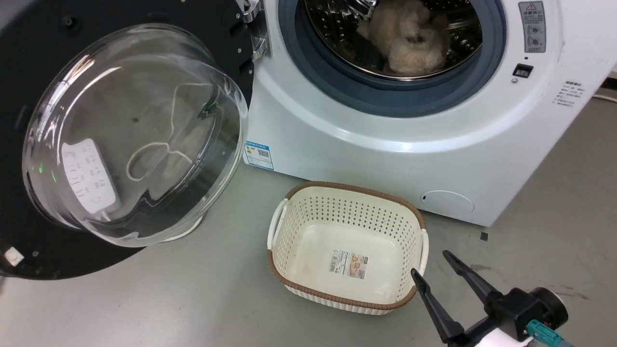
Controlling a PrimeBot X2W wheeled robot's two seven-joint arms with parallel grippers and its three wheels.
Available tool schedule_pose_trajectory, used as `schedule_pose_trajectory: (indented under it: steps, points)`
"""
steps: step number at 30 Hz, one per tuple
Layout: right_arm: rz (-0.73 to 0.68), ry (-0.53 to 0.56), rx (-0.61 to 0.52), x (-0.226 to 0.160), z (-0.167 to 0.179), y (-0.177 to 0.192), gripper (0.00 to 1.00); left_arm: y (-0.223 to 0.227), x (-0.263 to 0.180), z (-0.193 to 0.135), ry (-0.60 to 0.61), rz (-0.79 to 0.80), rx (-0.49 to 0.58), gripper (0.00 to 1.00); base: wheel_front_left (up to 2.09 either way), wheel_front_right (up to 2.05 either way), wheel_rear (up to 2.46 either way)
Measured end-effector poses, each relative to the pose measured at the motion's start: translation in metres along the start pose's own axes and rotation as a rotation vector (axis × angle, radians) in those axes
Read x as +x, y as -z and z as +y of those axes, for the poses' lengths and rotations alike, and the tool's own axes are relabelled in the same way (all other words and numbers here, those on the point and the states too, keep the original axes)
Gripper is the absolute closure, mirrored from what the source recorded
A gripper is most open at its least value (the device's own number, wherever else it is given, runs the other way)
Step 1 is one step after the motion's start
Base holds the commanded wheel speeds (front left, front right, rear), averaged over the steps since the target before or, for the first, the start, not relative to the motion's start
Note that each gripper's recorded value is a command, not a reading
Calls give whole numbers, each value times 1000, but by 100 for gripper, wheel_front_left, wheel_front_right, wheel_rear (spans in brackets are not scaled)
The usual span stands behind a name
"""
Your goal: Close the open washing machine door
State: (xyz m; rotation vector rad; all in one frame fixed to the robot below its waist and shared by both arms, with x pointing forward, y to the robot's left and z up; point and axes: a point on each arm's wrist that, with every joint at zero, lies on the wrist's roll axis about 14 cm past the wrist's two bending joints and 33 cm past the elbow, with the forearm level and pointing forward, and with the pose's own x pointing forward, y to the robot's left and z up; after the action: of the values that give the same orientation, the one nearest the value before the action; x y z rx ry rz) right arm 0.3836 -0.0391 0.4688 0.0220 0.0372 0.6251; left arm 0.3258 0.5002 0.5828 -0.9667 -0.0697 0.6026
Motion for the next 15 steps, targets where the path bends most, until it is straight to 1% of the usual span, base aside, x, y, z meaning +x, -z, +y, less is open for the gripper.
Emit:
schedule_pose_trajectory:
  steps: [7, 11, 15]
  points:
    - [-8, 14, -6, -2, -3, -4, 0, 25, -19, -12, 115, 193, -30, 100, 0, 0, 0]
    - [-31, 27, -8, -3, -1, -13, 0, 55, -40, -15, 176, 325, -38, 100, 0, 0, 0]
    - [-59, 57, -19, -7, -4, -24, 0, 81, -63, -26, 256, 408, -38, 100, 0, 0, 0]
